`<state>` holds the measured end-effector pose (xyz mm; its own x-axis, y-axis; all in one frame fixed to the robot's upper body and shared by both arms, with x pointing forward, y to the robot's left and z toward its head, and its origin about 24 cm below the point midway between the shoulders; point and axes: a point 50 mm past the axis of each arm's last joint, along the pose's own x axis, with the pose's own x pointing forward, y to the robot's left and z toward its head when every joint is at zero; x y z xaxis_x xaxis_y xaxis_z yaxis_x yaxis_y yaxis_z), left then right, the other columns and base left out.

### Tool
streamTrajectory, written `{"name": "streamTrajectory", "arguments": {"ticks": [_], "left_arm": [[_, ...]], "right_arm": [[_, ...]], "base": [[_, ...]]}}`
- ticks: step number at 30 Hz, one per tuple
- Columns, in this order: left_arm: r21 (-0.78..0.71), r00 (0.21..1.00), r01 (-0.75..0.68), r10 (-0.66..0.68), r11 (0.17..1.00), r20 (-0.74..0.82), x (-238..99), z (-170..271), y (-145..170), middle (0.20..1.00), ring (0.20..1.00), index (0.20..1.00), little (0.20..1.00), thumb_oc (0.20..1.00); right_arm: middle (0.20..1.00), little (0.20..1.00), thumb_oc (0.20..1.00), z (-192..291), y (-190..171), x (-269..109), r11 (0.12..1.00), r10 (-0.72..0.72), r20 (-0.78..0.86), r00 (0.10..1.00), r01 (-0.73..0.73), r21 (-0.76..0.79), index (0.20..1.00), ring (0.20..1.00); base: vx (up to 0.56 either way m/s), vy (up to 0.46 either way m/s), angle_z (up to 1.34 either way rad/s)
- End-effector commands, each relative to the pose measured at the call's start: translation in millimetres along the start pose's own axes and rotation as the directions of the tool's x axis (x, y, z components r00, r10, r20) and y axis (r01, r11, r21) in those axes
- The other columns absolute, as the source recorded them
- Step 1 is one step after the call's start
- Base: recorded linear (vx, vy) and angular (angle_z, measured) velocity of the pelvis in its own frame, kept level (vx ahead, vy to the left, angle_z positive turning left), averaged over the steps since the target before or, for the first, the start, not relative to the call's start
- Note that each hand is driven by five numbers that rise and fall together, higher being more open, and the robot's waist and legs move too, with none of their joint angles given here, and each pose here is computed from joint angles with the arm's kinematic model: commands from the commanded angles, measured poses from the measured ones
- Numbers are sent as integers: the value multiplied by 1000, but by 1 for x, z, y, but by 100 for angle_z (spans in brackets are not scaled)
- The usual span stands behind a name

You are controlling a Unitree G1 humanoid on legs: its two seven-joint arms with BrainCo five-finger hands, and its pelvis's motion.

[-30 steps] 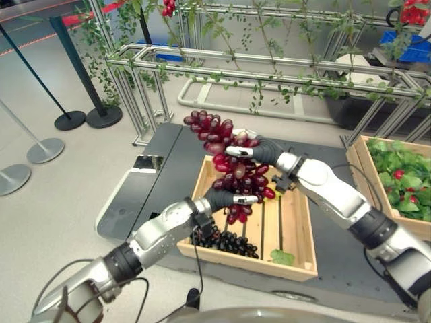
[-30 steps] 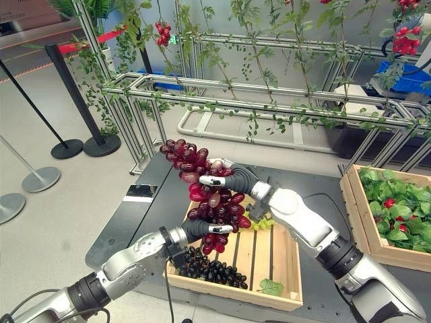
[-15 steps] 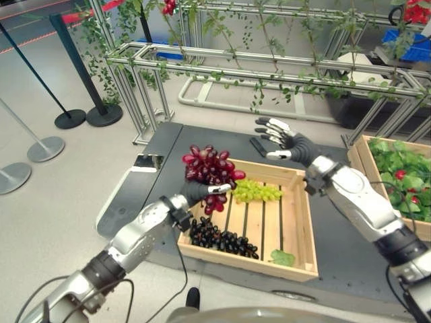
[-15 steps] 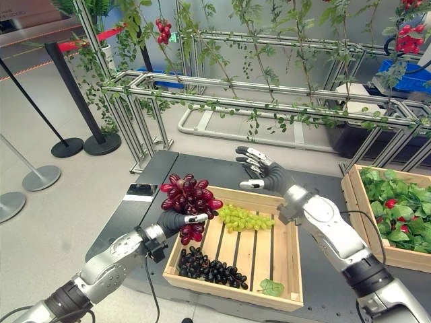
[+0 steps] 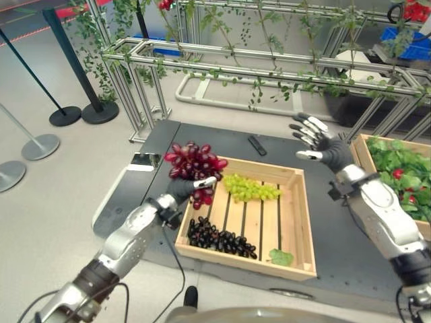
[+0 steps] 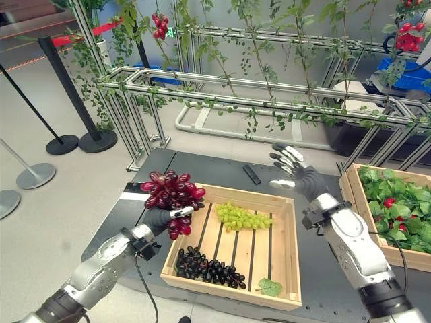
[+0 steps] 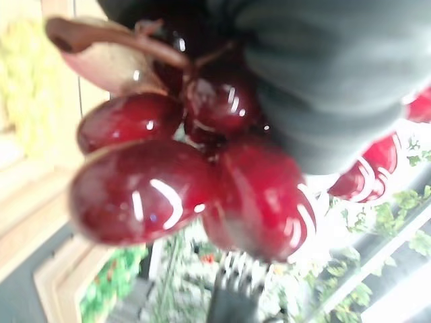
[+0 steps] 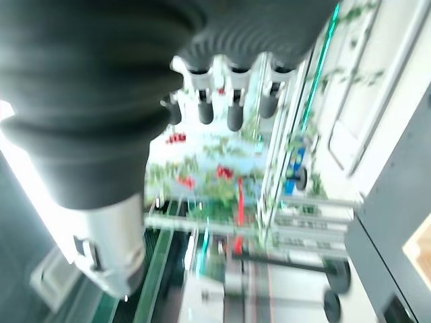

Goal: Pick up the fruits from the basket on one side to the basket on the other side

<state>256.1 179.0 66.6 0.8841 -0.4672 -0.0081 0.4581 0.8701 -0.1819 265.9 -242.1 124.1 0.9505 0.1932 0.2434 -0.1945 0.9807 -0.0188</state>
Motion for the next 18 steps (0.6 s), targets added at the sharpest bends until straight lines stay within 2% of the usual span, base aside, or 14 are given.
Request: {"name": "streamTrajectory", "arguments": {"ticks": [1,3,9,12,18], "left_arm": [[110,975,-59,33,992,221,-3,40,12,200,200,200,200,200],[120,965,-137,105,983,242,-14,40,23,200,200,200,200,200],[122,936,-285,249,951,251,-39,30,44,200,200,200,200,200],[115,892,-406,366,907,265,-60,26,58,200,200,200,200,200],[116,849,-489,442,864,290,-74,27,68,200,200,200,200,200]], "right_arm": [[1000,1000,1000,18,-11,-1,996,-86,141,986,89,-18,1000,1000],[1000,1000,1000,6,-20,-10,986,-161,114,980,163,-12,1000,1000],[1000,1000,1000,-14,-27,-26,971,-237,42,971,238,-13,1000,1000],[1000,1000,1000,-18,-28,-28,971,-240,26,971,240,-19,1000,1000],[1000,1000,1000,-7,-31,-19,976,-211,59,976,214,-45,1000,1000]], "base": [[0,0,0],[5,-48,2],[-9,-73,7],[-29,-118,12],[-103,-54,12]]}}
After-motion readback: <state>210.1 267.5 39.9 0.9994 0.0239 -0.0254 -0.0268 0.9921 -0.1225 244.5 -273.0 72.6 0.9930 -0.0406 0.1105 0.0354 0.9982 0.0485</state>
